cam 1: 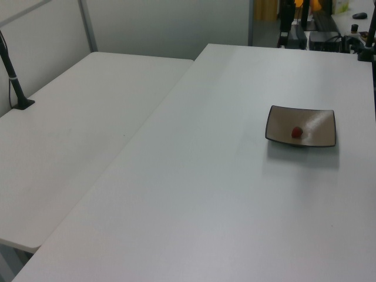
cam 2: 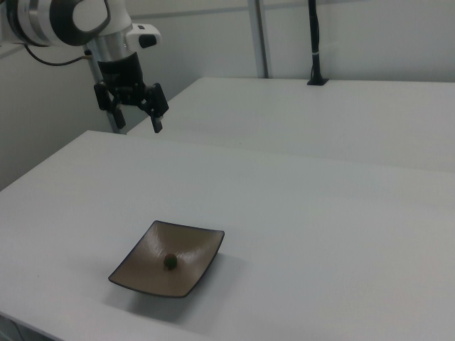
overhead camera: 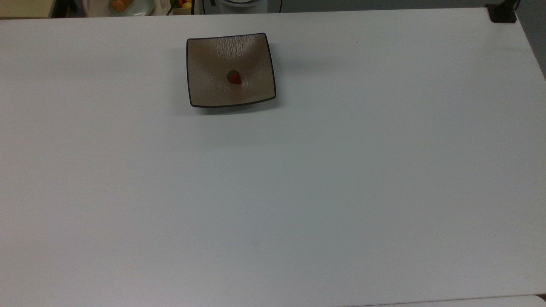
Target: Strawberries on a ceramic plate
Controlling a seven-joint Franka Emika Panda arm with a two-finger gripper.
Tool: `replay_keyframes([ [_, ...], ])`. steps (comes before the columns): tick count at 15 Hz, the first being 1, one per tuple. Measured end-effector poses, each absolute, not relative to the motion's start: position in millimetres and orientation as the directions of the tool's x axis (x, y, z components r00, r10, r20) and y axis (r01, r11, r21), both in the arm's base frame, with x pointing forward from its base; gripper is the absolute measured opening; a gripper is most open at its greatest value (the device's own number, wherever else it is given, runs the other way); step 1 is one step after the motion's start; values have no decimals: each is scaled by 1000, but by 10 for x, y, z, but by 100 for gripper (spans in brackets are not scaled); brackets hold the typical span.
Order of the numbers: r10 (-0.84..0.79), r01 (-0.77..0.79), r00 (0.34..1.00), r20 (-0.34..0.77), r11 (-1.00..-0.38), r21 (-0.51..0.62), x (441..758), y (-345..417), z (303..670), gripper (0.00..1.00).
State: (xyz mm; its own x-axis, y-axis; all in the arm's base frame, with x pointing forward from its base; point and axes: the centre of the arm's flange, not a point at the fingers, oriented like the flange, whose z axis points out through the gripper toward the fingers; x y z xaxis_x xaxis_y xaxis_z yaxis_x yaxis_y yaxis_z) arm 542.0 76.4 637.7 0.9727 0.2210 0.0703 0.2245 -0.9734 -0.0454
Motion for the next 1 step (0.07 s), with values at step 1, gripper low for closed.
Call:
replay_keyframes([
  [1, 221, 225, 973, 70, -973, -45, 5420, 765, 6372, 100],
])
